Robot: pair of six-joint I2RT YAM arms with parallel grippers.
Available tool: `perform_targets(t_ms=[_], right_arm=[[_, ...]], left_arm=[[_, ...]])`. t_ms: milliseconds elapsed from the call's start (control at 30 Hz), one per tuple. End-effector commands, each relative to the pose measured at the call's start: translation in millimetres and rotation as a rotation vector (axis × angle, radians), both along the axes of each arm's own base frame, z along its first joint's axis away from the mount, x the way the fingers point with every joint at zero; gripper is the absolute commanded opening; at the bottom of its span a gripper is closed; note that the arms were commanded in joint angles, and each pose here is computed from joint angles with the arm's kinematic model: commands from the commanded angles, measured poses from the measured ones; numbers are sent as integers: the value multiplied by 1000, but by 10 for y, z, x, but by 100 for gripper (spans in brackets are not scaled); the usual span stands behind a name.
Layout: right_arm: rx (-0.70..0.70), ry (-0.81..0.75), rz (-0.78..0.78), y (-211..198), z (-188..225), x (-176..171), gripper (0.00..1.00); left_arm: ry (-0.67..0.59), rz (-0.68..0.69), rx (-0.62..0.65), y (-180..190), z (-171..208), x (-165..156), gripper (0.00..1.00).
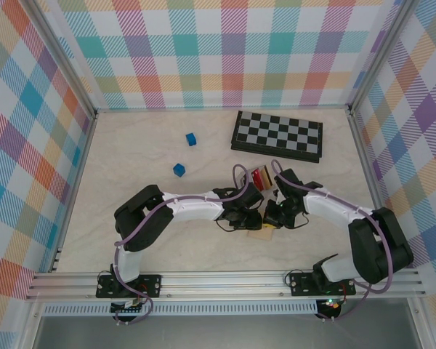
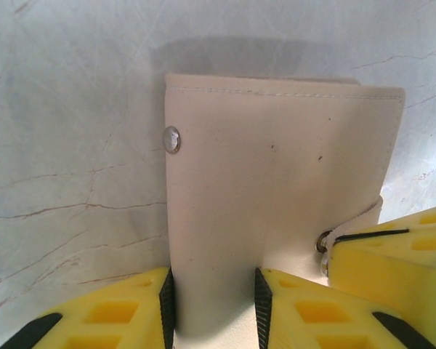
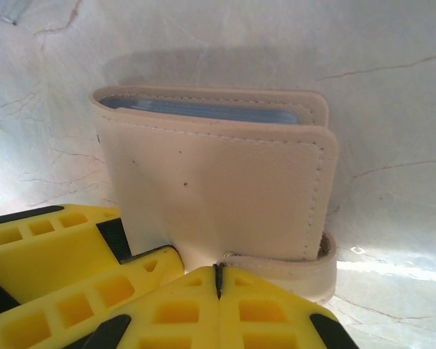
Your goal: Put the credit cards into the card holder
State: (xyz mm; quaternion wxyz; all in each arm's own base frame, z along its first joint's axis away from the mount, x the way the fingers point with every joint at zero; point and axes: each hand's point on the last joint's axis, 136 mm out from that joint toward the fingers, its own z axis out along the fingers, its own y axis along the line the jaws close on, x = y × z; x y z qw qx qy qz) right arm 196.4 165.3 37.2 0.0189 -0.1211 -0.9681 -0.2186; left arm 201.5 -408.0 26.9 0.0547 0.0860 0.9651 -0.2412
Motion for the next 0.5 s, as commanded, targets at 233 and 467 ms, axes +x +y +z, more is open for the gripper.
perform_targets(t_ms=[233,467], right_arm=[[-9,-37,-2,6,39,96,0],[-82,14,-3,-100,-130,13,0]], left_arm=[[24,-13,25,-4,-167,-107,33],[23,-15,26,-2,-167,-112,33]])
